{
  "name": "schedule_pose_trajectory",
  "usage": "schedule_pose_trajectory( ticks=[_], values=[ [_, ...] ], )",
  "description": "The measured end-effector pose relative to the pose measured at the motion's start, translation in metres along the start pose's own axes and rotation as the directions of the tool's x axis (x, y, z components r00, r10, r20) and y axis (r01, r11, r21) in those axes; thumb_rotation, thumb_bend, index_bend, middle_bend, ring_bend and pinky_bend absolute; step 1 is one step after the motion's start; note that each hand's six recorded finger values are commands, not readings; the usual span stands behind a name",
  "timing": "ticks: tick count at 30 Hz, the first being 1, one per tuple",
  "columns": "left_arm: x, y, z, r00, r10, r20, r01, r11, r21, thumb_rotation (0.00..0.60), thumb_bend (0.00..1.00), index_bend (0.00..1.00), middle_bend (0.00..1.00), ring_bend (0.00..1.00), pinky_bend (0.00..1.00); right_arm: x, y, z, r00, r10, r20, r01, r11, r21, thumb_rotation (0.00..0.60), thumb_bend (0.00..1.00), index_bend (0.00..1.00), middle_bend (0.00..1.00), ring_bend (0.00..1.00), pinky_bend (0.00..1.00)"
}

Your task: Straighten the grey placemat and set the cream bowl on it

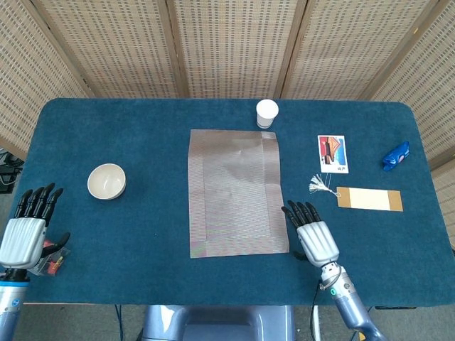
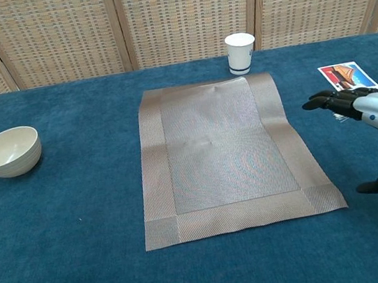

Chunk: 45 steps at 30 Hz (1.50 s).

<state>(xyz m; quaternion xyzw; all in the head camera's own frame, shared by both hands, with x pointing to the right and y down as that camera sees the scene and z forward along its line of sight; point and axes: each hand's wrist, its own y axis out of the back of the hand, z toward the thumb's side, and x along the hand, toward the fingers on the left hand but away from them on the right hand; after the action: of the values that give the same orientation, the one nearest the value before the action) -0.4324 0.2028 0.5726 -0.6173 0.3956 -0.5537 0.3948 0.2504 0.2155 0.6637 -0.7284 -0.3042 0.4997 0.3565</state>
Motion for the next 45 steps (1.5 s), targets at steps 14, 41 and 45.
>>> schedule_pose_trajectory(
  ticks=[14,41,45],
  values=[
    [0.003,0.000,-0.005,1.000,0.003,-0.025,-0.003,1.000,0.004,0.600,0.25,0.03,0.00,0.00,0.00,-0.008,-0.024,0.014,0.995,0.082,-0.049,-0.081,0.997,0.007,0.600,0.00,0.04,0.00,0.00,0.00],
    [0.003,0.000,-0.005,0.999,0.002,-0.035,-0.002,1.000,0.009,0.600,0.25,0.03,0.00,0.00,0.00,-0.021,-0.045,0.009,0.992,0.122,-0.007,-0.122,0.992,0.009,0.600,0.04,0.04,0.00,0.00,0.00],
    [0.003,0.000,-0.005,0.999,0.005,-0.037,-0.005,1.000,0.007,0.600,0.25,0.03,0.00,0.00,0.00,-0.024,-0.045,0.009,0.994,0.106,-0.005,-0.106,0.994,0.017,0.600,0.06,0.06,0.00,0.00,0.00]
  ],
)
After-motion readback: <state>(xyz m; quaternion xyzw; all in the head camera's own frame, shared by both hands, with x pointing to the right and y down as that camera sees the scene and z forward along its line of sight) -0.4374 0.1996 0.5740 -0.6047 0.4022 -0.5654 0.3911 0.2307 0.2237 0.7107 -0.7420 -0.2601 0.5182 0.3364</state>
